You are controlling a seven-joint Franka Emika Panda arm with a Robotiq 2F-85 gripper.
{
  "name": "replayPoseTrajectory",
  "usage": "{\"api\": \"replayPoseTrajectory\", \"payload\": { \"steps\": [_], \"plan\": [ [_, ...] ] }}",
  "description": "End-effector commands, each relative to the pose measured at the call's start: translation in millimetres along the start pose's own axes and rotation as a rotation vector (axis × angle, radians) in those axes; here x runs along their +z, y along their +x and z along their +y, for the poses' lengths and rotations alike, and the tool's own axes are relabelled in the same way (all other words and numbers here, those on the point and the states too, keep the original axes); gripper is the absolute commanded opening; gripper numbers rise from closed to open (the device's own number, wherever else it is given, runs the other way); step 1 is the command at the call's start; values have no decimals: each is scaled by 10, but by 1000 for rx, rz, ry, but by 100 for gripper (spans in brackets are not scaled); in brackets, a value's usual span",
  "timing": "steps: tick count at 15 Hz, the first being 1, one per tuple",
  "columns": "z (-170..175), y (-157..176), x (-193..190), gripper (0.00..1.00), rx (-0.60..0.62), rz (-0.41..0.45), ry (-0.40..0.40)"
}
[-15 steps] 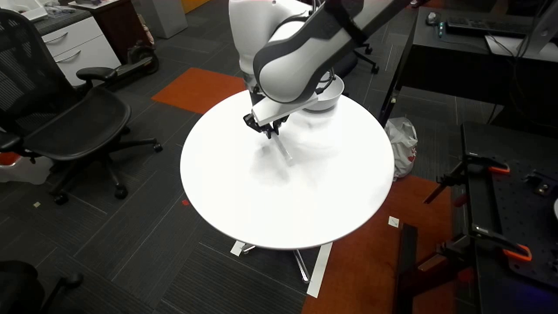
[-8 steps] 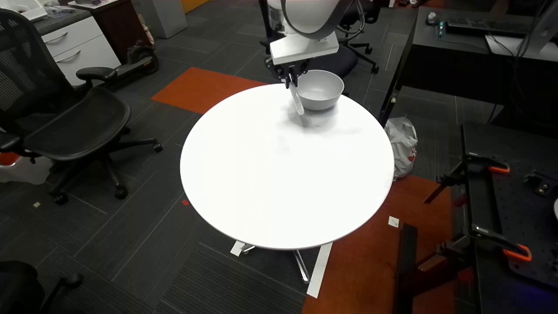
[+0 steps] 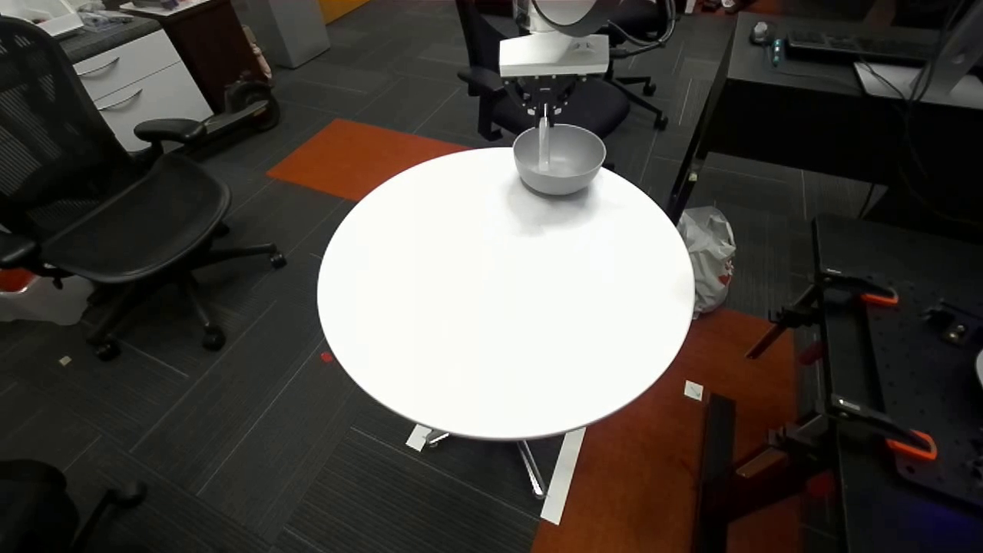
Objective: Put the marker inside the white bowl then remove it and put it on the table
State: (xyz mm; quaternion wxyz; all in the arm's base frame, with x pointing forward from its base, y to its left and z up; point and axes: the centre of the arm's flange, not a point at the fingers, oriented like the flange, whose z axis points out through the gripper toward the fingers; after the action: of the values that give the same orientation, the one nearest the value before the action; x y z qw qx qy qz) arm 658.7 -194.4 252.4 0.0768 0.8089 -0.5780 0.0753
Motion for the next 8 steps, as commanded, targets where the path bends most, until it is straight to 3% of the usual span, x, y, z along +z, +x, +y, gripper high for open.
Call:
{"api": "replayPoseTrajectory", "payload": {
  "steps": [1,6,7,8],
  "plan": [
    [10,177,0,5,101,-18,-23],
    [138,346,5,5,189,-18,-31],
    [136,357,1,46,197,-17,-31],
    [130,357,-7,47,201,-17,-29]
  ]
}}
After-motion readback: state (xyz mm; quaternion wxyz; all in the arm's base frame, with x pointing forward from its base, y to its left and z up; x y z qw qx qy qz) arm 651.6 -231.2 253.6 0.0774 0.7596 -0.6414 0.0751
